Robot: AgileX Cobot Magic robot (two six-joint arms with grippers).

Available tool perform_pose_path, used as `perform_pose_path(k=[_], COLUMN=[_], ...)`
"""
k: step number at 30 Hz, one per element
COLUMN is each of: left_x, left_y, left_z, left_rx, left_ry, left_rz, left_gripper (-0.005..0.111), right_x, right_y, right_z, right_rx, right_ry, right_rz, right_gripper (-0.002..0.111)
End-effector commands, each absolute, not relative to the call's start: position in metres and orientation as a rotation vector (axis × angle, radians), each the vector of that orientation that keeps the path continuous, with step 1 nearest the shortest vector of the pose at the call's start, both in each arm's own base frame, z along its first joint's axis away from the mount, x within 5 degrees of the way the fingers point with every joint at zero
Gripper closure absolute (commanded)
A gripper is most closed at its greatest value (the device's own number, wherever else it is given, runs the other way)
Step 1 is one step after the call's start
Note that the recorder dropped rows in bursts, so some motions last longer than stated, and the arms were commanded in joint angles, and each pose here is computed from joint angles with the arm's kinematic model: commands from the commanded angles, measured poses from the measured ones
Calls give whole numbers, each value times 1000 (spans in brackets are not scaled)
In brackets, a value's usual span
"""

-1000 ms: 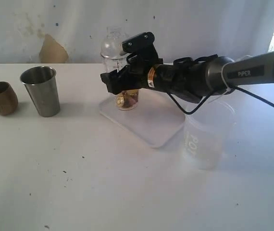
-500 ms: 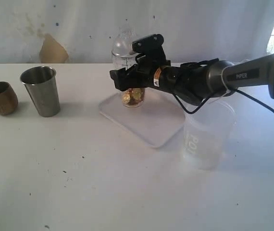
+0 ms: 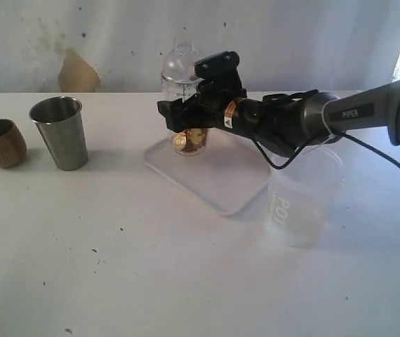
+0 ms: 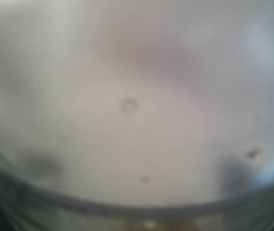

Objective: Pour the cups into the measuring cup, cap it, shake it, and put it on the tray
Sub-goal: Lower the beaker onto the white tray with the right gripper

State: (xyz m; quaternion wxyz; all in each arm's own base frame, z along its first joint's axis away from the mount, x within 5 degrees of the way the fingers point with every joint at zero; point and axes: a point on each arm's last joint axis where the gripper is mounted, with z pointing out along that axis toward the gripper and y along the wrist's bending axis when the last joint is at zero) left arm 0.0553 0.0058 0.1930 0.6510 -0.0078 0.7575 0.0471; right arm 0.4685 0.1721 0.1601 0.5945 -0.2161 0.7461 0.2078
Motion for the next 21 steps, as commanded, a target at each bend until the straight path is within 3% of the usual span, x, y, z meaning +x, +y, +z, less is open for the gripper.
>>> perform_pose_path(k=[1, 21], left_x=[55, 55], left_y=[5, 5], left_z=[192, 192], left_rx=[-23, -23], left_ry=[1720, 1720], left_rz=[97, 97], left_gripper=[107, 107], right_x=[469, 461], right_y=[171, 167], right_z=[174, 161], right_rx=[-510, -513], right_ry=[1652, 1634], right_rz=[502, 472], right_gripper=[108, 108])
